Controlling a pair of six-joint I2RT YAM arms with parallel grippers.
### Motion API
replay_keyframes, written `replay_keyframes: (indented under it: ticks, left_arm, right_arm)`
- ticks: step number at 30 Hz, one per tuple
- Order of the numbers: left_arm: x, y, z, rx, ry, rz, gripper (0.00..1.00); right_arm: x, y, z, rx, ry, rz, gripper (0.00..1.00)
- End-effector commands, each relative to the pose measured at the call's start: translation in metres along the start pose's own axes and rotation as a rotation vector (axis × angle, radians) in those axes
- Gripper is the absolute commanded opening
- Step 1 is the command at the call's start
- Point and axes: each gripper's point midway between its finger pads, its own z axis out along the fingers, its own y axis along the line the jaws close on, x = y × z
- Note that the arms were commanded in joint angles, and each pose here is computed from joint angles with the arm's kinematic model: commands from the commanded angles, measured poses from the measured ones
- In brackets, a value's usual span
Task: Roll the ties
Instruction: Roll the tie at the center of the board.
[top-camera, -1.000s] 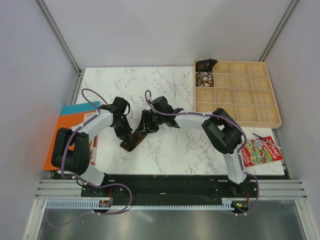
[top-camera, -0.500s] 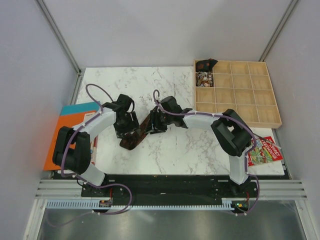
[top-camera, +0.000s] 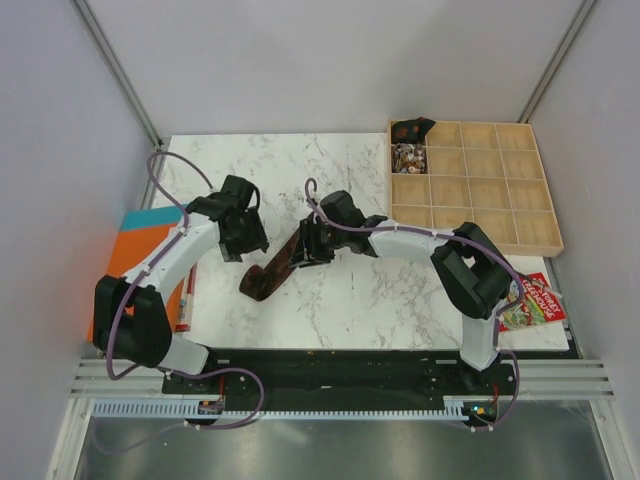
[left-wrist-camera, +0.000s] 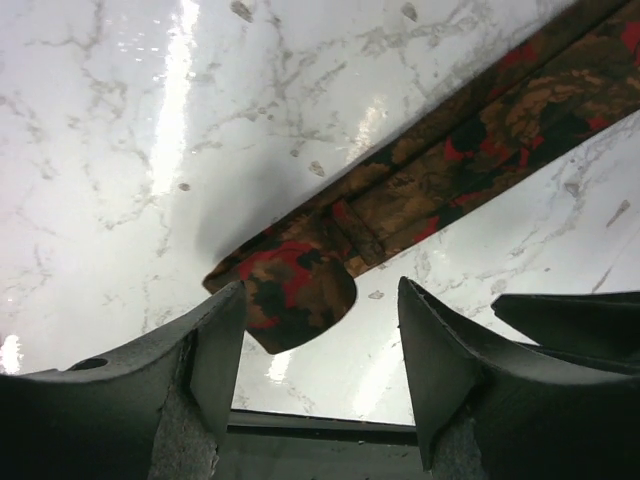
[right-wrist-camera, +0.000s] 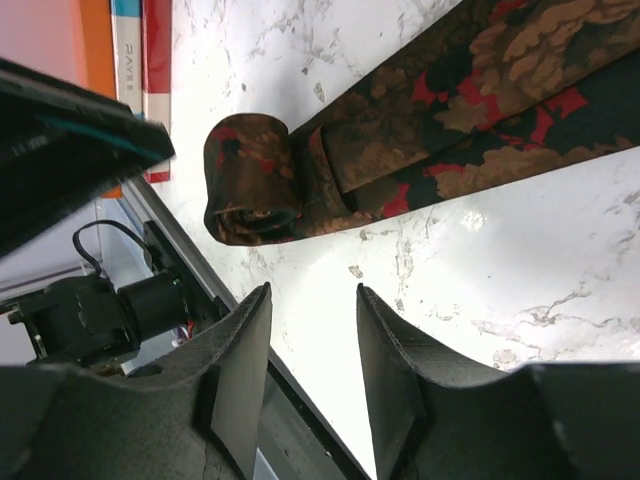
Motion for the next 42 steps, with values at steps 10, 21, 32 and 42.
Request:
replay_keyframes:
  ticks: [10, 21, 32, 42]
  left_arm:
    - [-0.009, 0.071, 0.025, -0.060, 0.040, -0.098, 0.36]
    - [0.022, 0.062, 0.057, 0.027, 0.182, -0.120, 0.18]
    - [0.036, 0.052, 0.066, 0.090, 0.248, -0.127, 0.14]
    - [0.051, 0.041, 0.065, 0.170, 0.305, -0.135, 0.12]
  right_arm:
    - [0.033, 0.024, 0.008, 0.091, 0.054, -0.271, 0.45]
    - [0.074, 0.031, 0.049, 0.009, 0.200, -0.398, 0.50]
    - [0.075, 0.029, 0.078, -0.022, 0.217, -0.433, 0.51]
    - [0.081, 0.019, 0.091, -0.049, 0.213, -0.440, 0.50]
